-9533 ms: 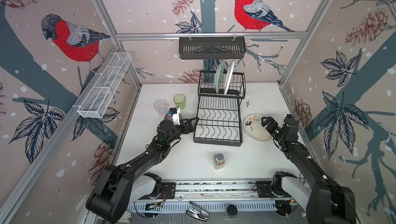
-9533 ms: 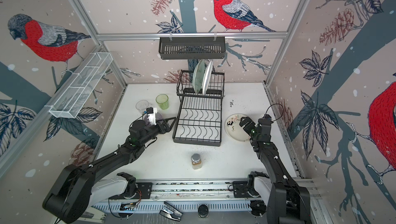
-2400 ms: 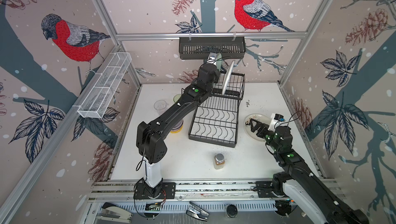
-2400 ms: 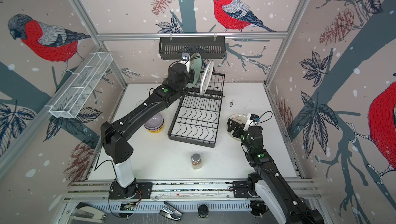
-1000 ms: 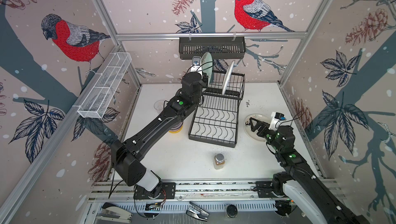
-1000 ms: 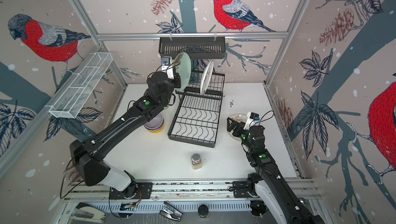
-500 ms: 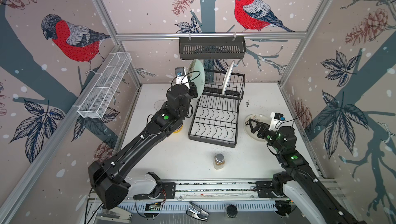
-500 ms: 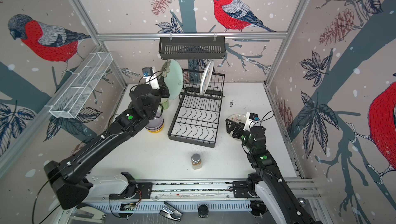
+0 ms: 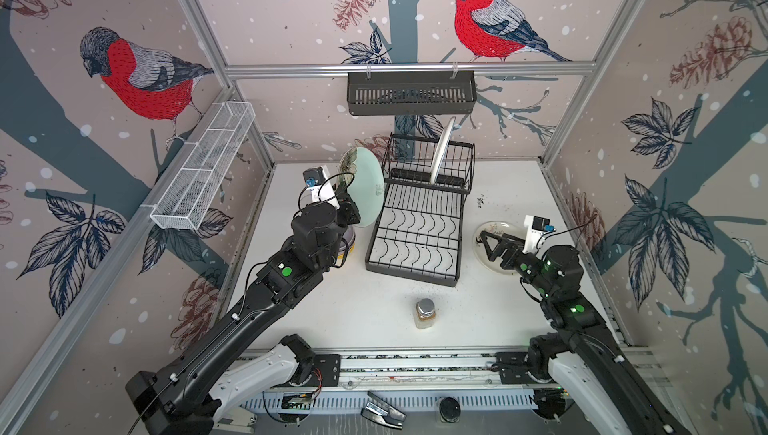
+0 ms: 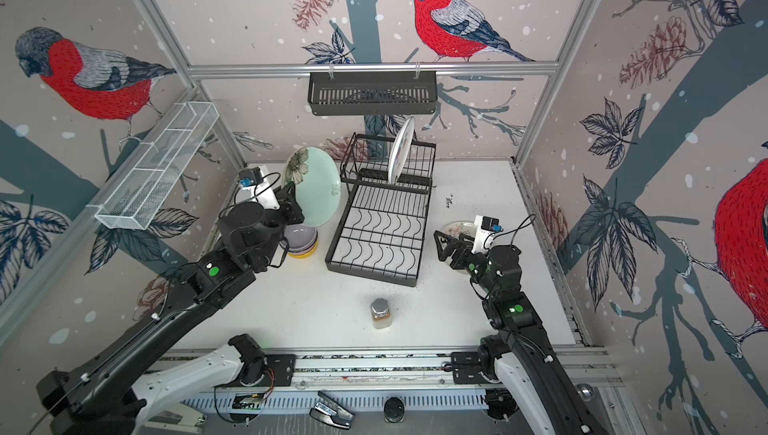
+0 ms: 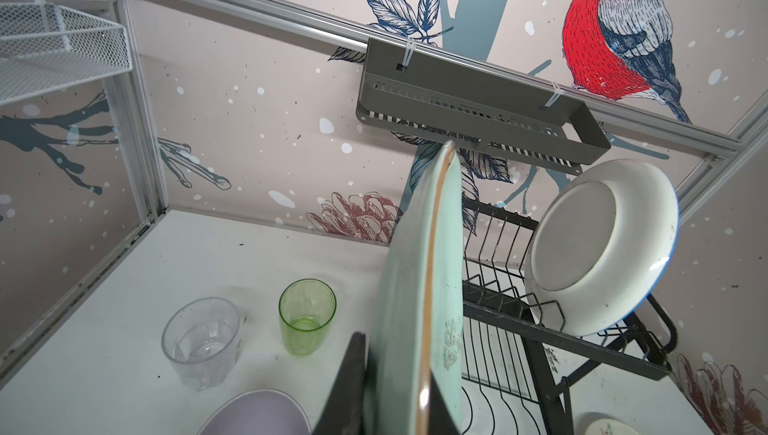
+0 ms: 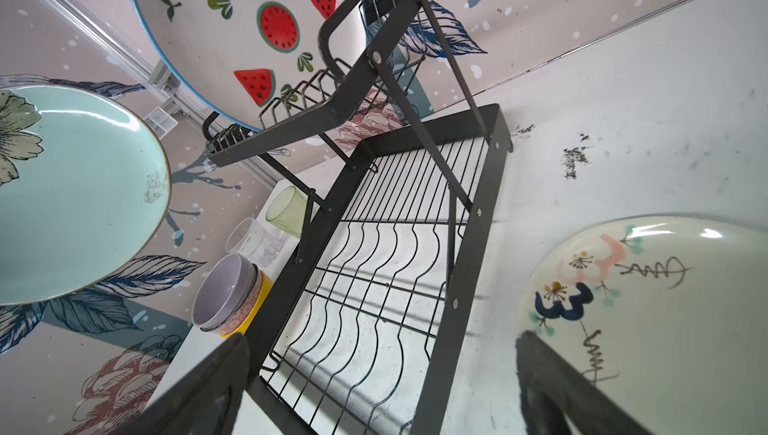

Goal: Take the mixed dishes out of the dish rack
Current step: 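Lift the pale green plate up out of the rack with the left gripper, then swing the plate over the rack while the right gripper reaches toward it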

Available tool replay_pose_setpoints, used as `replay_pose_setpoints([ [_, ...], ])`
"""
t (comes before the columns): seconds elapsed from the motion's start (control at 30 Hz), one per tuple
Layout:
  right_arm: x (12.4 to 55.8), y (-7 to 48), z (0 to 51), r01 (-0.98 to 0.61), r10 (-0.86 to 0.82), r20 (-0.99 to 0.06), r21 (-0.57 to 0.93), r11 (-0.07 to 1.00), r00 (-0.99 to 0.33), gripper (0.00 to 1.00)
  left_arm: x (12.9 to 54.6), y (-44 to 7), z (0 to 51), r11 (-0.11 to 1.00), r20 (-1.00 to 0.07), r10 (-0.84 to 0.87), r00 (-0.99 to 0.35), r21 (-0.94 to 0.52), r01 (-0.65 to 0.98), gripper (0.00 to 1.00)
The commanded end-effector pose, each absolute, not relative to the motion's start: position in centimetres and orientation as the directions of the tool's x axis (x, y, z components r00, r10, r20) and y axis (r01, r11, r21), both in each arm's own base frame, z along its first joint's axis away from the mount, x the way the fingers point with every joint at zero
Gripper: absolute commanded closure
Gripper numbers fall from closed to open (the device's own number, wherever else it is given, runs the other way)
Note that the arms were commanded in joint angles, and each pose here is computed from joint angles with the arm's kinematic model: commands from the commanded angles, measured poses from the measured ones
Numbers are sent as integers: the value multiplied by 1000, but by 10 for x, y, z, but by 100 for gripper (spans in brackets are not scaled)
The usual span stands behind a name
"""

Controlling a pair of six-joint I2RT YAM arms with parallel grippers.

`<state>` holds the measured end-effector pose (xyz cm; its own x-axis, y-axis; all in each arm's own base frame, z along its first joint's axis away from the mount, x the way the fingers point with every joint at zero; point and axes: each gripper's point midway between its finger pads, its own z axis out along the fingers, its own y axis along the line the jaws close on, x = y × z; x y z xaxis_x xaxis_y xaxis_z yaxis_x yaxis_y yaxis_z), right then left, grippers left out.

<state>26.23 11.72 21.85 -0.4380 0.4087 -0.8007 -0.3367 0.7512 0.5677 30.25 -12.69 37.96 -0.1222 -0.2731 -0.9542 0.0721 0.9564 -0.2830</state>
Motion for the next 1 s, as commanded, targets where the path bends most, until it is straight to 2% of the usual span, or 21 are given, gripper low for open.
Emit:
replay_pose_setpoints([
  [0.0,258,127,226,-390,404,-803,574,720,-438,0,297,-134,391,903,-913,-395,-97,-406,139,100],
  [0.3,256,142,223,-395,413,-773,612,685,-481,1,284,-157,362,834,-876,-442,-193,-481,271,100],
  [0.63,258,159,226,-406,460,-741,660,632,-489,0,267,-172,354,742,-838,-494,-232,-545,390,100],
  [0.83,258,174,234,-430,470,-731,676,598,-495,1,271,-184,338,716,-828,-495,-264,-561,415,100],
  [0.97,258,185,235,-437,446,-732,672,599,-515,0,270,-195,325,661,-802,-521,-292,-596,457,100],
])
